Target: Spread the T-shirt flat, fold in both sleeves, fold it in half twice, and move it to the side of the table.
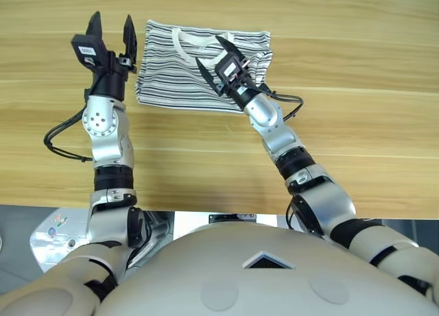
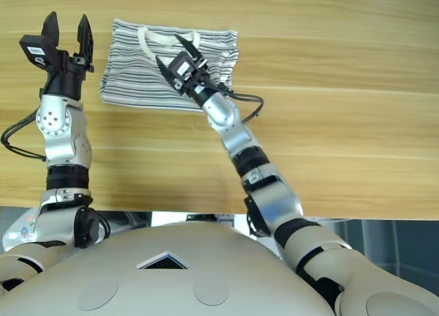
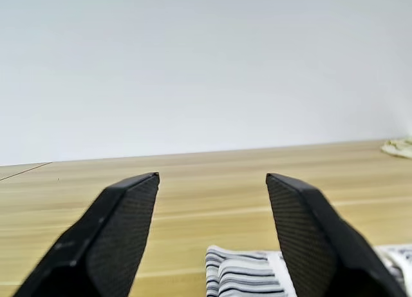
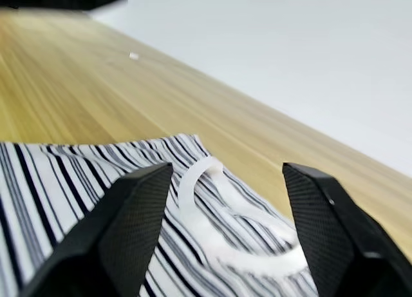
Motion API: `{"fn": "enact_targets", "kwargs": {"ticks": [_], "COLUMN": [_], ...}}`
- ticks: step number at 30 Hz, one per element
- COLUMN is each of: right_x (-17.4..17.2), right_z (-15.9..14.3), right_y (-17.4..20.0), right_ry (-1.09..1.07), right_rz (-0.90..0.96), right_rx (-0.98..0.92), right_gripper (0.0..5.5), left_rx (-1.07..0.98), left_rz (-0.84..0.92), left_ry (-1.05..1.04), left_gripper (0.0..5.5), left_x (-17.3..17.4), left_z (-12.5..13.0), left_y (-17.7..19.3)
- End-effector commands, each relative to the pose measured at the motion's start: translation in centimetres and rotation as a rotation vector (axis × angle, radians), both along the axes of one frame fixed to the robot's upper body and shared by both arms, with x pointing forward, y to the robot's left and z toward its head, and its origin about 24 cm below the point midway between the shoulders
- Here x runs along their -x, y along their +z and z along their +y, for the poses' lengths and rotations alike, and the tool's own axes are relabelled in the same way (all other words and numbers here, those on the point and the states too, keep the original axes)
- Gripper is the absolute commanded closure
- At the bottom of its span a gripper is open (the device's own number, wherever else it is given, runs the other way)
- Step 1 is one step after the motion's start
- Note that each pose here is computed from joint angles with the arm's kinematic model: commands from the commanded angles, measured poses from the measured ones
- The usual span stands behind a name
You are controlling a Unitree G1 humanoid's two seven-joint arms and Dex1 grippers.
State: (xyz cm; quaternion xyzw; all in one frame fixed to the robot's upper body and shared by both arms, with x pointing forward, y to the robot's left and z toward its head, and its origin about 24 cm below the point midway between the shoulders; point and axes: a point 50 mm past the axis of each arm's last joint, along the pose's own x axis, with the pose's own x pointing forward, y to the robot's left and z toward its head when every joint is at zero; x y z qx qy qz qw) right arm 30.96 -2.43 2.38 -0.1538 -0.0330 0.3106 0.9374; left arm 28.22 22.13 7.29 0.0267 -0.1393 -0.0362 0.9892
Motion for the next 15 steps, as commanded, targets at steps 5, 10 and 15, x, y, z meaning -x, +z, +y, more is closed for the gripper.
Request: {"fn": "enact_targets", "kwargs": {"ticks": [5, 10, 15], "right_x": [-2.9, -1.9, -1.2], "right_z": [-5.9, -8.6, -10.5], "right_y": [-2.1, -4.3, -5.2], "right_ry": [-0.238, -0.307, -0.368], "right_rz": [0.229, 0.344, 0.319], "right_rx": [0.034, 0.05, 0.136], "right_gripper": [2.35, 2.35, 2.35], "left_rx": [0.048, 0.063, 0.053], "left_rz": [0.041, 0.051, 0.054], "left_ry": [0.006, 0.019, -0.017], "left_gripper": [2.42, 2.42, 2.42], "left_x": [1.9, 2.0, 1.8], "left_z": [-0.2, 0.0, -0.9], "left_y": [-0.1, 0.0, 0.3]}}
